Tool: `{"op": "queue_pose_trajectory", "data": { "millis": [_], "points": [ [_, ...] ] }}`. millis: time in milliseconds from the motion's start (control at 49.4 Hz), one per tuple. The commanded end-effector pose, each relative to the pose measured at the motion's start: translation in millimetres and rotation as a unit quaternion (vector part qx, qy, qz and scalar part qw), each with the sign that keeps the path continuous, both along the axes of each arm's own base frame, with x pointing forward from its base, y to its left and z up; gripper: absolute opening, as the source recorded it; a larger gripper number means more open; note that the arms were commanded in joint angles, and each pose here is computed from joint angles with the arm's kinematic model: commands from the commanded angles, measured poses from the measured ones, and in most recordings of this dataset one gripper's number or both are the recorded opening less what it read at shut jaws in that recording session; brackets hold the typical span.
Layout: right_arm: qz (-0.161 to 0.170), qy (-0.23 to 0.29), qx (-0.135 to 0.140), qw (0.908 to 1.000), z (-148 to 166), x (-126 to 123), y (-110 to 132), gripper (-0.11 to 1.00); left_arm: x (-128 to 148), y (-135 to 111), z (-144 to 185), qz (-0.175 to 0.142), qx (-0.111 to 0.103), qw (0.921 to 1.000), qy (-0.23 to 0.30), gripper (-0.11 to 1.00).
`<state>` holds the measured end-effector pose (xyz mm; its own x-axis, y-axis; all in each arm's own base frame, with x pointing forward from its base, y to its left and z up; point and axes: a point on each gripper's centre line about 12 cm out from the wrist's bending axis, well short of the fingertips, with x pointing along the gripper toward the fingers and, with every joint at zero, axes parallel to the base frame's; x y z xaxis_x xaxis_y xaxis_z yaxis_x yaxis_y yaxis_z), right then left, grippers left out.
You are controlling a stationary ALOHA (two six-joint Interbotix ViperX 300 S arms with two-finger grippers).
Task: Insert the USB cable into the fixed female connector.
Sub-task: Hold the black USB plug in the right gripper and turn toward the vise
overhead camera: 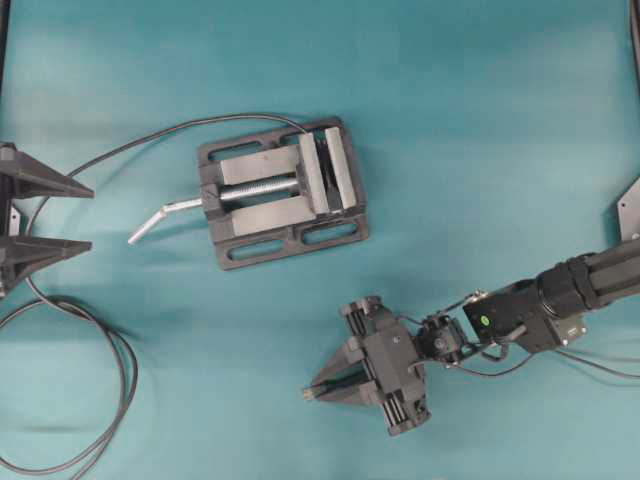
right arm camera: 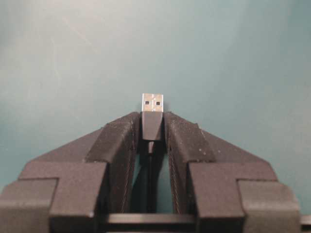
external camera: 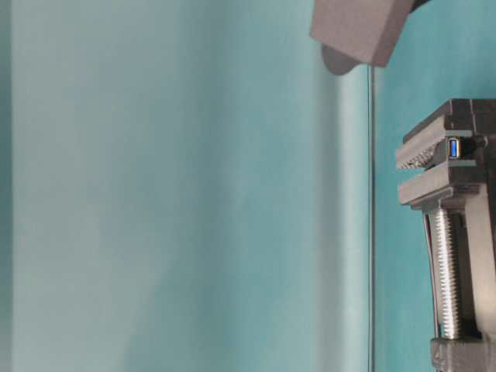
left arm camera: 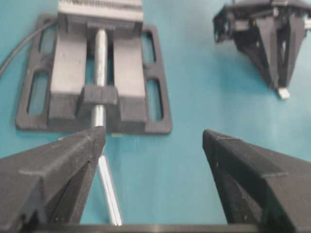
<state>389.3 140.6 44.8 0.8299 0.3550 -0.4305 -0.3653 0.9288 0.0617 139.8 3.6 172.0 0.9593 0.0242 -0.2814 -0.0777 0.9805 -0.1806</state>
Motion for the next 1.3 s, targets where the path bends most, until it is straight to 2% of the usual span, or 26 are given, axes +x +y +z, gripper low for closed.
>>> {"op": "queue_pose_trajectory", "data": {
  "millis": [0,344,688,891,1053,1275],
  "points": [
    [0.006,-0.004,0.002,1.0000,3.0,1.9,6.1,0.22,2.0,0.7,2.5,0.003,-0.002,0.9999,-0.013,0.96],
    [0.006,-0.007,0.004,0.9999,2.0,1.3,5.9,0.22,0.7,0.7,-2.1,0.004,-0.003,0.9999,-0.010,0.96],
    [-0.023,-0.027,0.024,0.9991,21.1,5.4,1.8,0.22,0.5,0.7,-3.3,0.004,-0.003,1.0000,-0.007,0.96],
    [-0.085,-0.018,0.047,0.9951,20.8,8.8,-9.0,0.22,-0.2,0.9,-5.3,0.005,-0.004,1.0000,-0.004,0.96],
    [-0.134,-0.012,0.051,0.9896,18.9,8.6,-17.1,0.22,-1.3,1.1,-9.0,0.005,-0.004,1.0000,0.001,0.96],
    [-0.185,-0.005,0.053,0.9814,18.5,7.8,-16.1,0.22,-1.9,2.9,-10.9,0.013,-0.005,0.9999,0.003,0.96]
  ]
}}
